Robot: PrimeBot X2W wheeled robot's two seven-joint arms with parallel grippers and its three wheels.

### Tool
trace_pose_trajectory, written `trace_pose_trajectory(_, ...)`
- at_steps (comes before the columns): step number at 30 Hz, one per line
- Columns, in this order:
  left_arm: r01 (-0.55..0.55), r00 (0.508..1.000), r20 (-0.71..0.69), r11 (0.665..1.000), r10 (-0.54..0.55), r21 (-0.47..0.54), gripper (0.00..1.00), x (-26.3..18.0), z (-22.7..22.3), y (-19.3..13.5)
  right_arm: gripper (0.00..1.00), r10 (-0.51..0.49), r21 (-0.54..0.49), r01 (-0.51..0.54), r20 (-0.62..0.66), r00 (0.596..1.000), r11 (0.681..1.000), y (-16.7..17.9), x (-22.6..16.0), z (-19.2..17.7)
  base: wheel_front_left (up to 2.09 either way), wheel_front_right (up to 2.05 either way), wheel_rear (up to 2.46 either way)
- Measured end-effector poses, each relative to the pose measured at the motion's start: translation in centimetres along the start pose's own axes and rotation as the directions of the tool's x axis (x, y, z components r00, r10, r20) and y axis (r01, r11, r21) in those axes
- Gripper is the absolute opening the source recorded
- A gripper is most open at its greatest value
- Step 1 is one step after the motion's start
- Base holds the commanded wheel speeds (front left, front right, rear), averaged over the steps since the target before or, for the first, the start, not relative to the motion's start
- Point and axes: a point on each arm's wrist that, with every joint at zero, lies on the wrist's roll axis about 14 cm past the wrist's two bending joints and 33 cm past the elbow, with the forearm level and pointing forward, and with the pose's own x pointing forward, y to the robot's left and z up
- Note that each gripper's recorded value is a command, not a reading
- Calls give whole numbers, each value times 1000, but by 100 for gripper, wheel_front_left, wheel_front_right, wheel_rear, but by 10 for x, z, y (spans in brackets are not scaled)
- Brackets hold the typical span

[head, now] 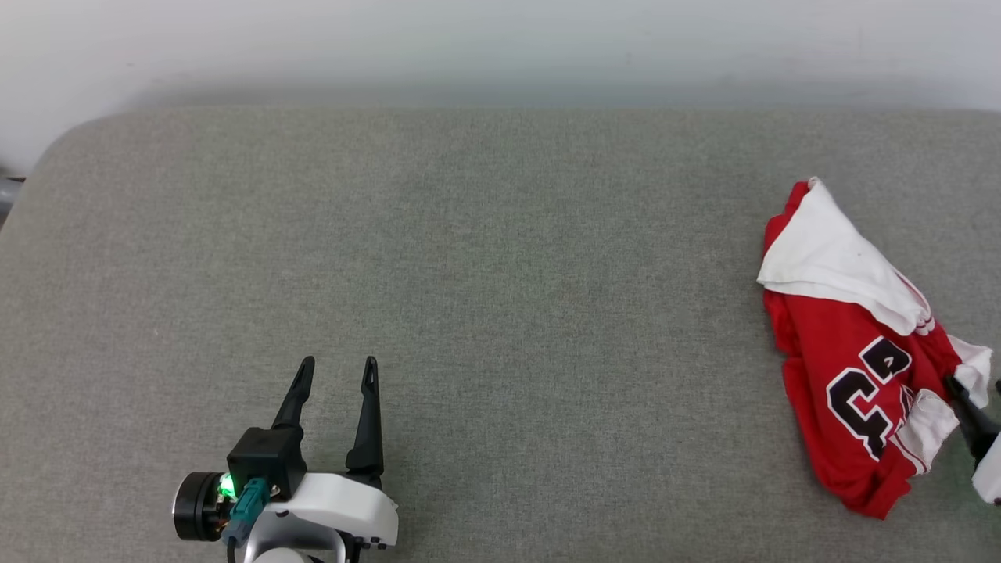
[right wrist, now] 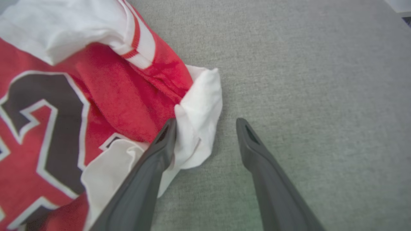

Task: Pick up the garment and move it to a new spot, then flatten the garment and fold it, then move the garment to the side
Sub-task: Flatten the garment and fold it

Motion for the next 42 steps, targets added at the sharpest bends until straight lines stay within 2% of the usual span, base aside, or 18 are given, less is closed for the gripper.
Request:
trace_pose_trajectory(7, 4, 1000, 25, 1000, -4, 11, 100, -7, 9, -1, 100, 59, -110, -36, 212, 976, 993, -2, -18, 68, 0, 0, 0)
trace_pose_trajectory(8, 10, 999, 32, 1000, -10, 13, 100, -7, 11, -3, 100, 93, -160, -44, 317, 944, 986, -1, -27, 110, 0, 0, 0)
trace_pose_trajectory(11, 12, 999, 29, 1000, -13, 15, 100, -8, 10, -3, 100, 162, -225, -72, 411, 897, 972, 16, -37, 153, 0, 0, 0)
trace_pose_trajectory(15, 19, 1000, 25, 1000, -19, 15, 100, -7, 8, -6, 100, 258, -342, -114, 411, 875, 933, 47, -44, 183, 0, 0, 0)
trace_pose_trajectory(19, 29, 999, 17, 999, -29, 15, 100, -5, 5, -7, 100, 330, -468, -147, 338, 881, 872, 83, -43, 201, 0, 0, 0)
trace_pose_trajectory(20, 29, 999, 20, 999, -30, 15, 100, -3, 6, -7, 100, 341, -490, -160, 306, 889, 857, 91, -41, 201, 0, 0, 0)
trace_pose_trajectory(23, 25, 999, 26, 1000, -26, 16, 100, 0, 8, -6, 100, 362, -584, -212, 152, 920, 784, 117, -32, 184, 0, 0, 0)
trace_pose_trajectory(26, 17, 999, 27, 1000, -18, 18, 100, 2, 8, -3, 100, 365, -602, -295, -5, 931, 742, 138, -22, 162, 0, 0, 0)
trace_pose_trajectory(29, 10, 999, 30, 1000, -11, 14, 100, 7, 9, -1, 100, 323, -620, -340, -144, 935, 707, 146, -7, 142, 0, 0, 0)
trace_pose_trajectory(35, -4, 1000, 22, 1000, 4, 6, 100, 18, 4, 2, 100, 244, -602, -423, -359, 901, 677, 157, 33, 95, 0, 0, 0)
trace_pose_trajectory(42, -49, 999, -7, 999, 49, 8, 100, 27, -7, 16, 100, 80, -589, -462, -558, 826, 663, 135, 75, 26, 0, 0, 0)
